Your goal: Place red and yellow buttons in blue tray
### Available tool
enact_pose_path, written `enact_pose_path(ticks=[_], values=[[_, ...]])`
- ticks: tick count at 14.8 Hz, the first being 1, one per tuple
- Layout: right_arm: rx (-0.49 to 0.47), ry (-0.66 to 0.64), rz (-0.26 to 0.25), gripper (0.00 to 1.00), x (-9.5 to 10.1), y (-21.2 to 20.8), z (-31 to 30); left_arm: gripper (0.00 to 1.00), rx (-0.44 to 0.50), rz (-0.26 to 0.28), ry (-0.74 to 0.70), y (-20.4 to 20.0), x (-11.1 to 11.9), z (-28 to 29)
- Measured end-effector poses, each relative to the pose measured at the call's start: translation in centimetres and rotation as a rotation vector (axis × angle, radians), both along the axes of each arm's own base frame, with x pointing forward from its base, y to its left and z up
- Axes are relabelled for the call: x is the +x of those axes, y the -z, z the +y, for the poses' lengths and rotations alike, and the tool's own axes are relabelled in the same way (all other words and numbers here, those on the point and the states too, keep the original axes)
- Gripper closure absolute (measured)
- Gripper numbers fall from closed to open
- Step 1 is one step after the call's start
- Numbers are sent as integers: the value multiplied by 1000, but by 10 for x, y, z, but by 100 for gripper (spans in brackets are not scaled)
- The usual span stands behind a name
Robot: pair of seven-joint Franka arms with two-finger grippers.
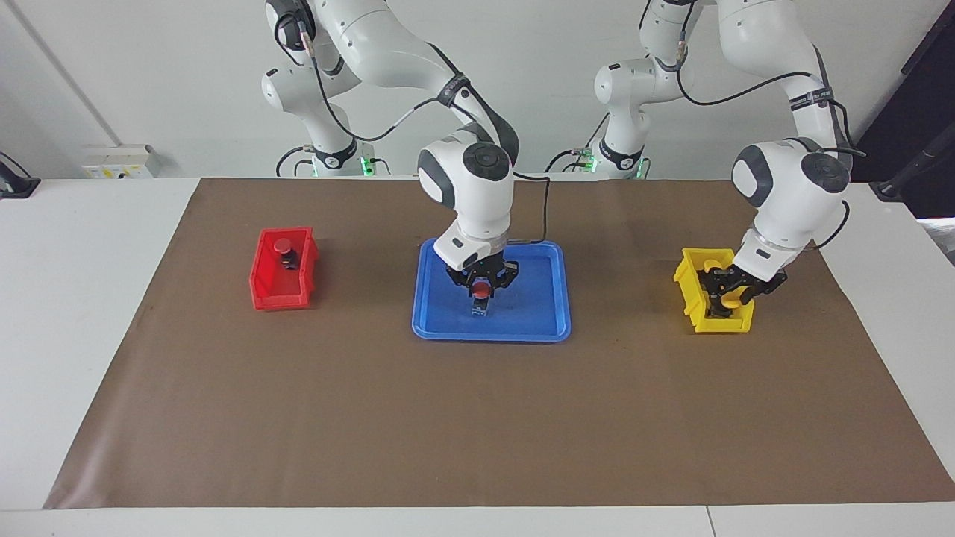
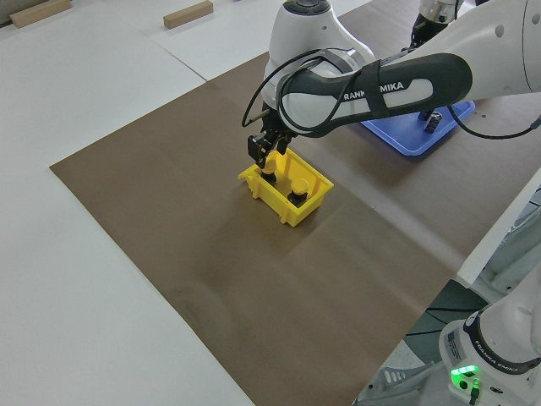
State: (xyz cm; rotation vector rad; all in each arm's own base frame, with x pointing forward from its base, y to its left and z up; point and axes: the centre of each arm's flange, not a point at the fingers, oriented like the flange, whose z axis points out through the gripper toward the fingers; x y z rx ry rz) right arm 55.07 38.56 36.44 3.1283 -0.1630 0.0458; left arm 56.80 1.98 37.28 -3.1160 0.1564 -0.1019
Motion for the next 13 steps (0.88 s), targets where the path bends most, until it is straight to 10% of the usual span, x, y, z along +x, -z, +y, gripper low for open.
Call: enact_pose_path(ticks=[8, 13], values=[[-7, 4, 8, 55, -4, 13, -6, 34, -4, 3, -68, 3, 0, 2], [19, 24, -36, 4, 9, -17, -14, 34, -5, -3, -78, 6, 2, 3]])
